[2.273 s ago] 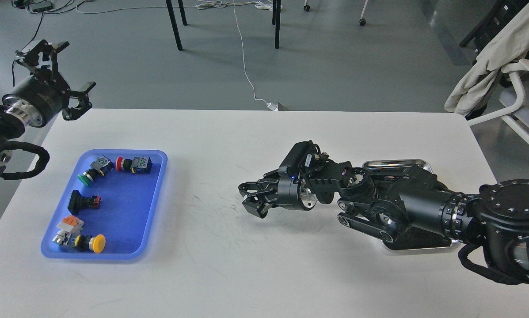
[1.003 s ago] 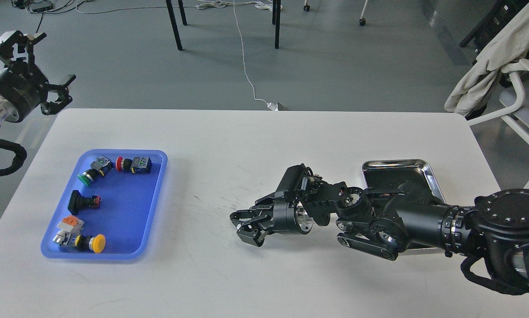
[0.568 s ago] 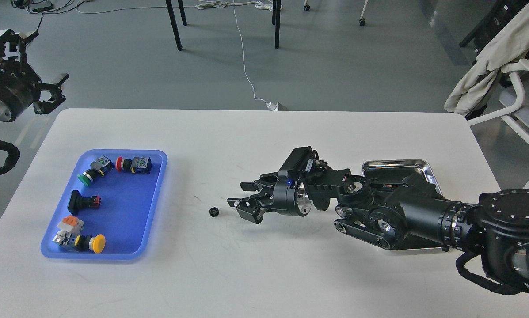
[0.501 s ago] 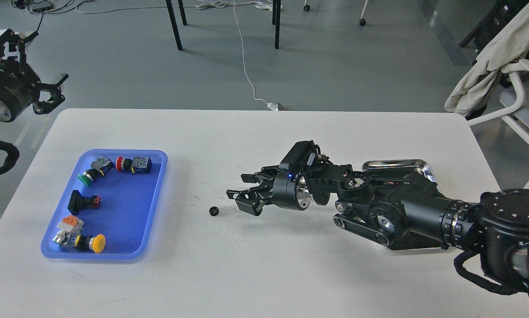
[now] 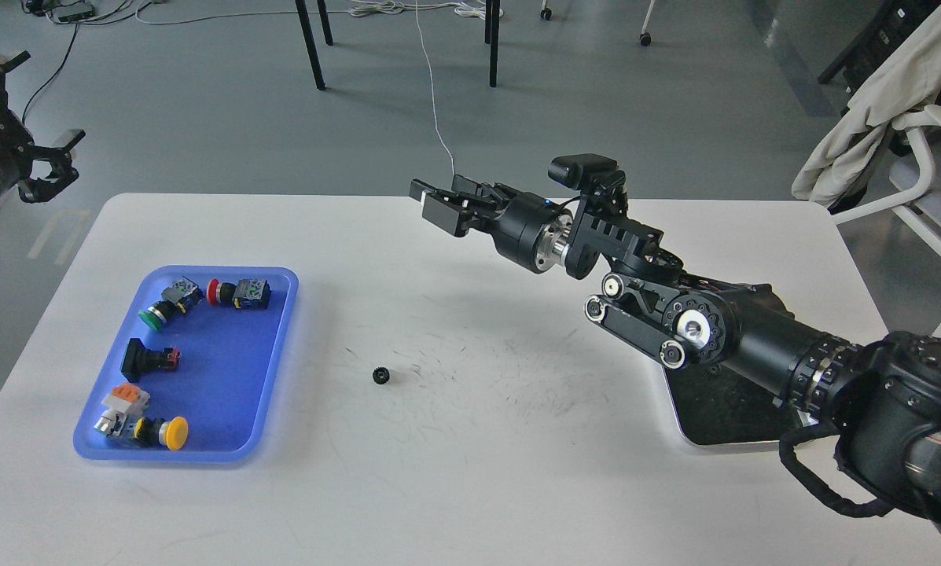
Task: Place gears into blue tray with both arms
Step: 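Withdraw the right arm back above the steel tray, then swing the left gripper over the blue tray toward the black part, then lower the left gripper onto the black part and close it, then lift the black part with the left gripper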
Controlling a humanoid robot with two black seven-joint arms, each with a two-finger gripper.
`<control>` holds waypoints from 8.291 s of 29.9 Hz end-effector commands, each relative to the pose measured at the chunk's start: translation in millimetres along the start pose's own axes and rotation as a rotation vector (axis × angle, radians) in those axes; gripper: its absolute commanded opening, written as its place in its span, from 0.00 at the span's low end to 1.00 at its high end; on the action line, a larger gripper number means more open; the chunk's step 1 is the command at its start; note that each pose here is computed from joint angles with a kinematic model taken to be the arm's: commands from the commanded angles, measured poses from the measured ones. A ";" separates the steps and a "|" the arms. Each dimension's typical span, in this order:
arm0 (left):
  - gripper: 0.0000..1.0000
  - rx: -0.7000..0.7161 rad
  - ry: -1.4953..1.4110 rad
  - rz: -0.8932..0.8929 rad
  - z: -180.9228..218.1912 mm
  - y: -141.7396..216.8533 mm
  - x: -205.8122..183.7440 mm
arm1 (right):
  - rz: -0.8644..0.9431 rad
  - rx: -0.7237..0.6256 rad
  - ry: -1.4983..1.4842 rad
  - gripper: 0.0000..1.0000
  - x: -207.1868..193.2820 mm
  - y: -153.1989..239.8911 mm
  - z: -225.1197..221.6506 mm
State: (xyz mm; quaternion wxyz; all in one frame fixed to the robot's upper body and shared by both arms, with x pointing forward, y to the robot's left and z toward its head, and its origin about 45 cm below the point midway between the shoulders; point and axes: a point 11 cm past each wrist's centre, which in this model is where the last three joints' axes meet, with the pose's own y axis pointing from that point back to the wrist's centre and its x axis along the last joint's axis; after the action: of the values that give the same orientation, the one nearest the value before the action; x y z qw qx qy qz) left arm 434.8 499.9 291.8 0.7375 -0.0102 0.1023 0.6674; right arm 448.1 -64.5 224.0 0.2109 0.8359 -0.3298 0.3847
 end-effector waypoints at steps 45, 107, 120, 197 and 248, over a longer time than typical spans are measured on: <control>0.99 0.096 -1.028 -0.651 -36.6 -8.2 -132.1 | 0.535 -0.424 -0.983 0.99 71.6 133.2 167.7; 0.94 -0.087 -1.574 -1.193 -188.7 51.9 -253.7 | 0.825 -0.115 -1.043 0.99 153.2 179.1 168.6; 0.94 -0.196 -1.774 -1.321 -182.5 69.3 -264.0 | 0.794 -0.133 -1.025 0.99 146.3 176.3 168.7; 0.84 -0.372 -2.060 -1.288 -227.5 38.8 -238.1 | 0.849 -0.232 -1.075 0.99 153.8 201.9 191.1; 0.47 -0.323 -2.025 -1.331 -255.0 60.4 -222.9 | 0.838 -0.261 -1.082 0.99 138.2 203.0 196.7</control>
State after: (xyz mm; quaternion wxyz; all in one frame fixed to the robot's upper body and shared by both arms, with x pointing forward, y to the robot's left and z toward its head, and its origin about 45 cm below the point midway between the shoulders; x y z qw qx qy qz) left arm 322.6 249.4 87.8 0.6699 0.3732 -0.6292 -0.1270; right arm 470.0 -378.7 232.5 -0.0515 0.6801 -0.7270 -0.0790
